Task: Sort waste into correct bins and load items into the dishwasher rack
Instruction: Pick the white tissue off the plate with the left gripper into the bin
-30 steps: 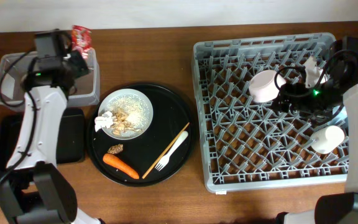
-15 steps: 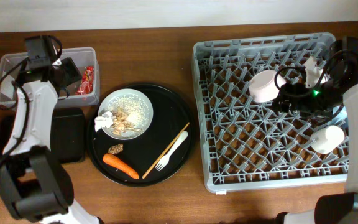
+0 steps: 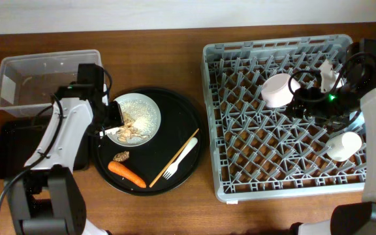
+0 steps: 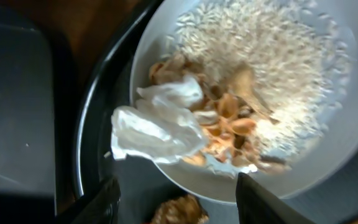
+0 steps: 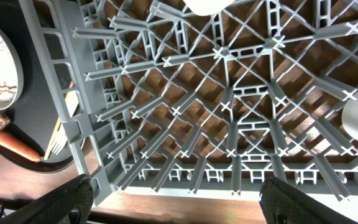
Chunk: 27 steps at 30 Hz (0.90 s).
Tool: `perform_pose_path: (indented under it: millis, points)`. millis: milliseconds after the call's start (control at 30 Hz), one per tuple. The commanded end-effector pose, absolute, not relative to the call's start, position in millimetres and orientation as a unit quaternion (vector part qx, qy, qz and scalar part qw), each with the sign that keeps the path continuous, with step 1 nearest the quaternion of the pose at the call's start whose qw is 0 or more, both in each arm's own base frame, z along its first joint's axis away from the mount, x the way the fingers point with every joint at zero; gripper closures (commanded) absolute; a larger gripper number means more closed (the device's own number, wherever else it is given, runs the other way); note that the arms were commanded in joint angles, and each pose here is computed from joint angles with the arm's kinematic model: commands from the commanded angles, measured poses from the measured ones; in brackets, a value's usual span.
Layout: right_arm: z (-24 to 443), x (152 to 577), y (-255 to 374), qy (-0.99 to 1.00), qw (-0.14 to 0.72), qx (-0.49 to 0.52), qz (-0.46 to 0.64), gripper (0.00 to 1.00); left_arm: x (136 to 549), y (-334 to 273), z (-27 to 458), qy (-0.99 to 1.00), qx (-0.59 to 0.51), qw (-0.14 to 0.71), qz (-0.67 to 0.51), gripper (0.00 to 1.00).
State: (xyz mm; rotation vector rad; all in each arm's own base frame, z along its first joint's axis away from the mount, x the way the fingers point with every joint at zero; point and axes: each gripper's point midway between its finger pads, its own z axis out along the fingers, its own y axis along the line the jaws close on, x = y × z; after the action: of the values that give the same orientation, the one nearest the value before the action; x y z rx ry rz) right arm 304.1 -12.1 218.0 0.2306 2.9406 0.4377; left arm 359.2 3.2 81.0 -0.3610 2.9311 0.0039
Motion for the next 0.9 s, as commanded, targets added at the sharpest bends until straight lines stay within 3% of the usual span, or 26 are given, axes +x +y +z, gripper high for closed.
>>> perform_pose_path:
  millis: [0,467,667,700,867]
  points:
    - [223.9,303.4,-11.1,0.984,0.090,0.068,0.142,0.11,364.2,11.3,70.2,0.987,-0.120,0.107,0.022,0.41]
    - [223.9,303.1,-11.1,0.984,0.089,0.068,0.142,0.11,359.1,10.9,38.2,0.990,-0.120,0.074,0.025,0.43]
    - [223.8,302.8,-11.0,0.984,0.088,0.068,0.142,0.11,364.2,11.2,39.6,0.989,-0.120,0.084,0.024,0.92]
    - [223.8,302.8,-11.0,0.984,0.088,0.068,0.142,0.11,364.3,11.1,40.3,0.989,-0.120,0.084,0.024,0.96]
    - [223.8,302.6,-10.9,0.984,0.088,0.068,0.142,0.11,375.4,12.8,85.4,0.986,-0.122,0.109,0.021,0.97]
